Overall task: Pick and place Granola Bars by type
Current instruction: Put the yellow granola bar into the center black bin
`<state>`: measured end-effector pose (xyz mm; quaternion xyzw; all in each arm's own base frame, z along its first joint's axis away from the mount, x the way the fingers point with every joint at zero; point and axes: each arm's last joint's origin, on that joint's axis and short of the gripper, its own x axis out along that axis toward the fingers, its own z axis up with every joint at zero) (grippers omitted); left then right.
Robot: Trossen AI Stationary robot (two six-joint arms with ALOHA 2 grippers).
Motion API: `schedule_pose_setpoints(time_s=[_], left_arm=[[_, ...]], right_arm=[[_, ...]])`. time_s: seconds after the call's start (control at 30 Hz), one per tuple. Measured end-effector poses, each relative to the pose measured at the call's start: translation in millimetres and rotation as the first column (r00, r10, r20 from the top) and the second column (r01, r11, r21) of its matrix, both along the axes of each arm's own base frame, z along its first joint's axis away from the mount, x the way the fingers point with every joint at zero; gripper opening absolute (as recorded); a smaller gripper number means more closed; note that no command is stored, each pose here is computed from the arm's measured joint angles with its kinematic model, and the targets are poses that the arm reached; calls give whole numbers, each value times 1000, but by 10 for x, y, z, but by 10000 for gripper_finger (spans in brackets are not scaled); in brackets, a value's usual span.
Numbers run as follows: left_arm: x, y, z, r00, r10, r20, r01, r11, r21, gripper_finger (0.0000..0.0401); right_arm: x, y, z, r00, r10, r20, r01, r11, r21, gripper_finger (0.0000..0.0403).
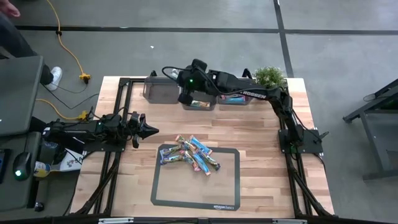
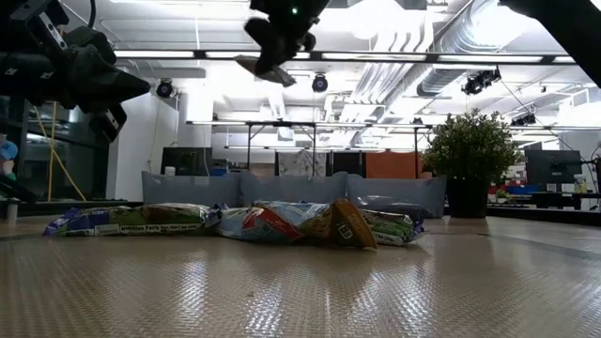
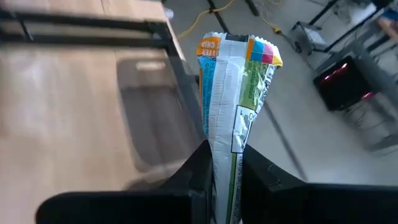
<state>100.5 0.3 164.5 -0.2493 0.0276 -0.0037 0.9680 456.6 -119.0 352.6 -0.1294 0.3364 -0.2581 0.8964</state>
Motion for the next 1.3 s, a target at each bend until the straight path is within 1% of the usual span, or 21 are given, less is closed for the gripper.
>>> schedule_pose_setpoints(time_s=[0.13,0.2,0.27,0.5,0.63,0.73,0.9,1.03,1.1,1.2,1.3], left_arm=[[0,0,0,1000,0,0,0,1000,0,1],[0,0,0,1000,0,0,0,1000,0,1],[0,0,0,1000,0,0,0,1000,0,1],[0,0,0,1000,0,0,0,1000,0,1],[0,4,-2,1000,15,-2,-15,1000,0,1],[0,8,-2,1000,26,-2,-26,1000,1,1],[0,11,-3,999,37,-3,-37,999,2,1],[0,11,-3,999,37,-2,-37,999,2,1],[1,11,-3,999,36,-3,-36,999,2,1],[1,11,-3,999,37,-3,-37,999,2,1],[1,11,-3,999,37,-3,-37,999,2,1]], right_arm=[[-34,-99,-78,989,64,-131,-72,996,-56,34],[-54,-177,-98,985,71,-158,-82,995,-63,32],[-107,-291,-125,980,60,-188,-71,996,-48,31],[-289,-771,-151,986,31,-166,-26,999,28,36],[-322,-901,-207,983,73,-167,-62,996,71,35],[-276,-966,-348,977,90,-192,-74,993,90,37],[-168,-1054,-769,953,138,-268,-88,977,192,39],[-118,-1071,-1118,919,183,-349,-82,956,283,39],[-128,-1059,-1244,896,209,-391,-74,940,333,39],[-164,-1029,-1377,861,257,-439,-64,911,408,39],[-186,-1003,-1404,849,295,-439,-70,886,459,39]])
